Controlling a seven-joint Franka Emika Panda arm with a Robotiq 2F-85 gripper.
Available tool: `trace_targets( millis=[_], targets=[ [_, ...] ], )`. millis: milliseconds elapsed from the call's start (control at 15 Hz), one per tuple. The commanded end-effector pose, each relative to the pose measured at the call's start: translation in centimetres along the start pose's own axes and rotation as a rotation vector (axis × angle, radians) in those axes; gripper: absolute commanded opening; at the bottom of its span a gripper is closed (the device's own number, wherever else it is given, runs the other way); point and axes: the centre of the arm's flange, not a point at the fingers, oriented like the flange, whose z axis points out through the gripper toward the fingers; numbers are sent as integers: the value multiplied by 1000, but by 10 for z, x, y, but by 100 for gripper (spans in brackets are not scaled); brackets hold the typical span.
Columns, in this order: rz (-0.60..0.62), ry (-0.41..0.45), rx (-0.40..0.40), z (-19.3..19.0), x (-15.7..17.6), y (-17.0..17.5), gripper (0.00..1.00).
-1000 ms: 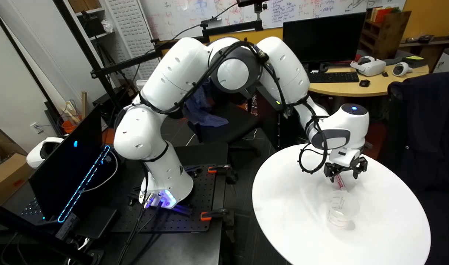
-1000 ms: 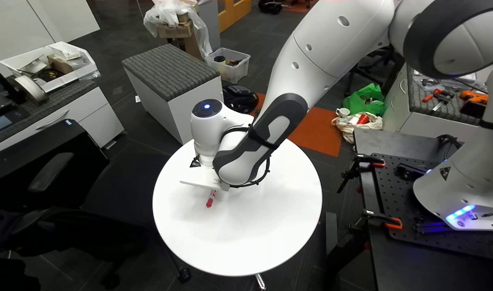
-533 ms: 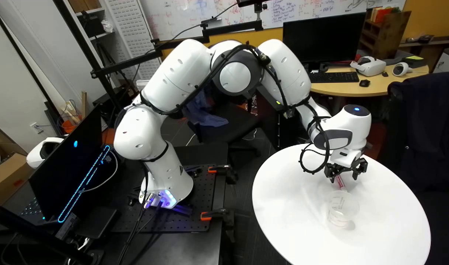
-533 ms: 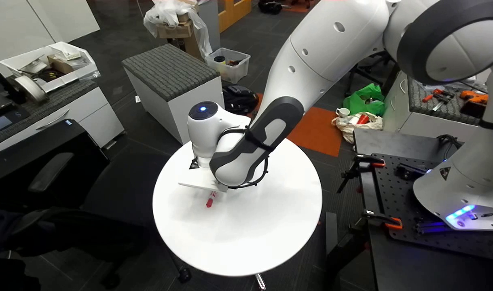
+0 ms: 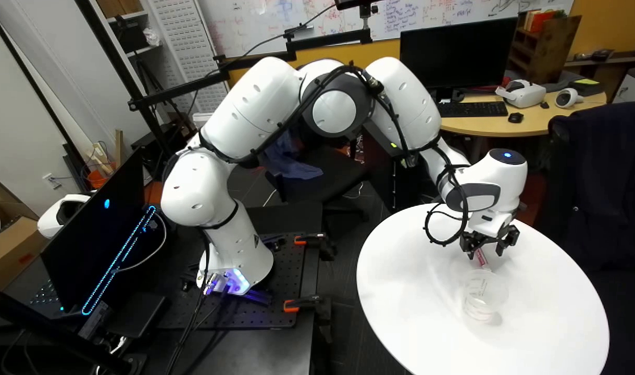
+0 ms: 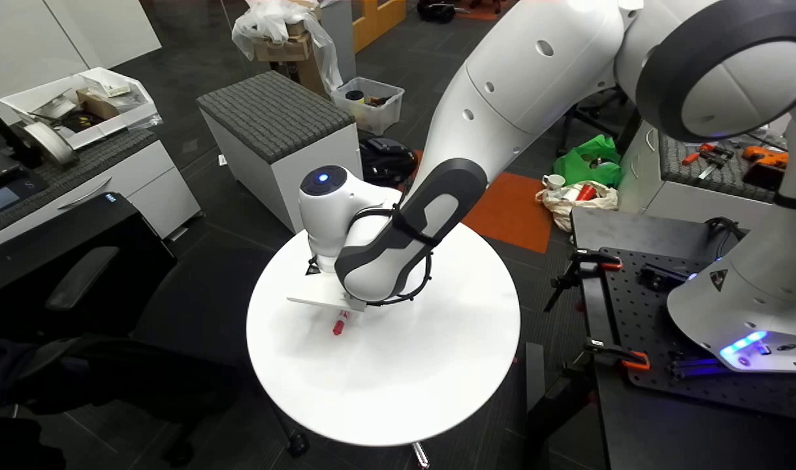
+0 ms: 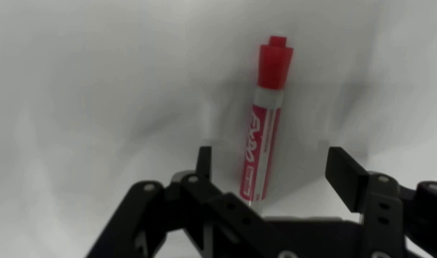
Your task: Put the red marker in the cup
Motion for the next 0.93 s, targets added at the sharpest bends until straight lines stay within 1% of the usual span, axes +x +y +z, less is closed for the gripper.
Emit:
trace_targets(
  millis=[0, 133, 267, 333, 467, 867],
  targets=[
    [1, -17, -30, 1, -3, -8, 82],
    [0, -18, -39, 3, -4, -8, 82],
    [0, -18, -45, 3, -4, -8, 78],
    [-1, -18, -45, 3, -4, -8, 55],
    [-2, -17, -44, 3, -4, -9, 51],
    [-2, -19, -45, 3, -5, -10, 4]
  ],
)
